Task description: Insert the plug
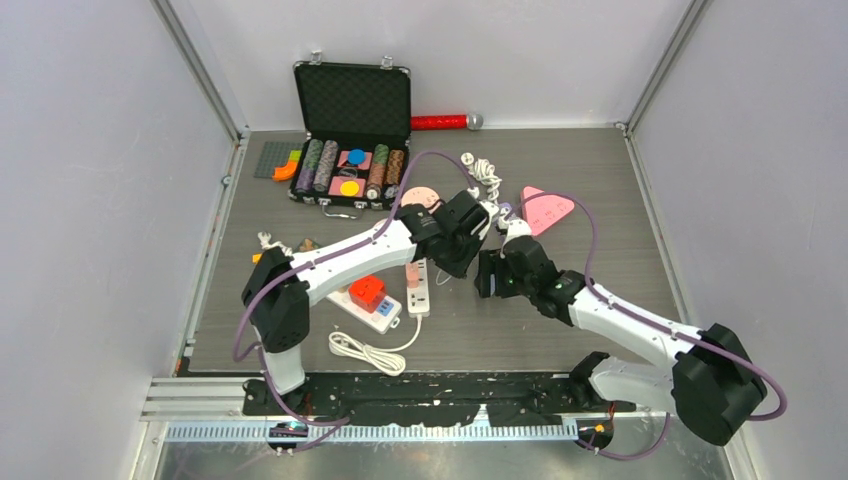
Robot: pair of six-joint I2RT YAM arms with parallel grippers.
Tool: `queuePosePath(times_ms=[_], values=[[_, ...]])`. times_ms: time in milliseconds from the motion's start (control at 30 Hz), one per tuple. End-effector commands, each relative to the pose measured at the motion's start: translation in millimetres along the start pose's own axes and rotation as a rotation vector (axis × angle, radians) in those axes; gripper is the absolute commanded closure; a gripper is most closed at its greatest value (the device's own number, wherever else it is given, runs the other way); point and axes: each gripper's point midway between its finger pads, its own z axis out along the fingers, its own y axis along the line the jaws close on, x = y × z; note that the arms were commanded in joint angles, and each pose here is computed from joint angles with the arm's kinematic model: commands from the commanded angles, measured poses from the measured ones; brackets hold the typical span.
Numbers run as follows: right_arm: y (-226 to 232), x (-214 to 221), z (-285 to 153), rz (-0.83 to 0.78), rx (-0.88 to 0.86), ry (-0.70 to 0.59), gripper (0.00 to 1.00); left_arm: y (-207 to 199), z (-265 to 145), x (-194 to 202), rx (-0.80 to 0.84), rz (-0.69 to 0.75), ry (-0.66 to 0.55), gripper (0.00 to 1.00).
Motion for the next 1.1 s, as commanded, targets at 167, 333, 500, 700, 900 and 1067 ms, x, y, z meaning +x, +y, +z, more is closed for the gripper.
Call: queuePosePath(times_ms=[167, 333, 500, 700, 900, 1067], values=[[18.9, -20.2, 23.2, -0.071, 0.001, -0.084, 0.30, -15.0, -29.5, -12.6, 0.069, -0.046, -0.034, 1.00], [13.8, -11.4, 31.9, -0.086, 0.051, -0.079, 0.35, -17.2, -33.3, -14.4, 0.082, -0.051, -0.042, 1.00], [16.0, -9.8, 35.7, -0.114, 0.075, -0.086, 0.52, -17.9, -34.5, -13.3, 0.087, -0.048, -0.037, 1.00], [16.8, -11.6, 34.2, -0.103, 0.096, -0.082, 0.79, -15.7, -39.5, -13.1, 0.083, -0.047, -0.045, 1.00], [37.6, -24.3, 17.3, -0.004, -0.020, -0.166, 0.95, -2.1, -52.8, -11.4, 0.040, -0.038, -0.076, 1.00], [68.2, -34.3, 1.0, 0.076, -0.143, -0.270, 0.95, 19.0, -61.0, 0.0, -0.027, -0.040, -0.089, 1.00]])
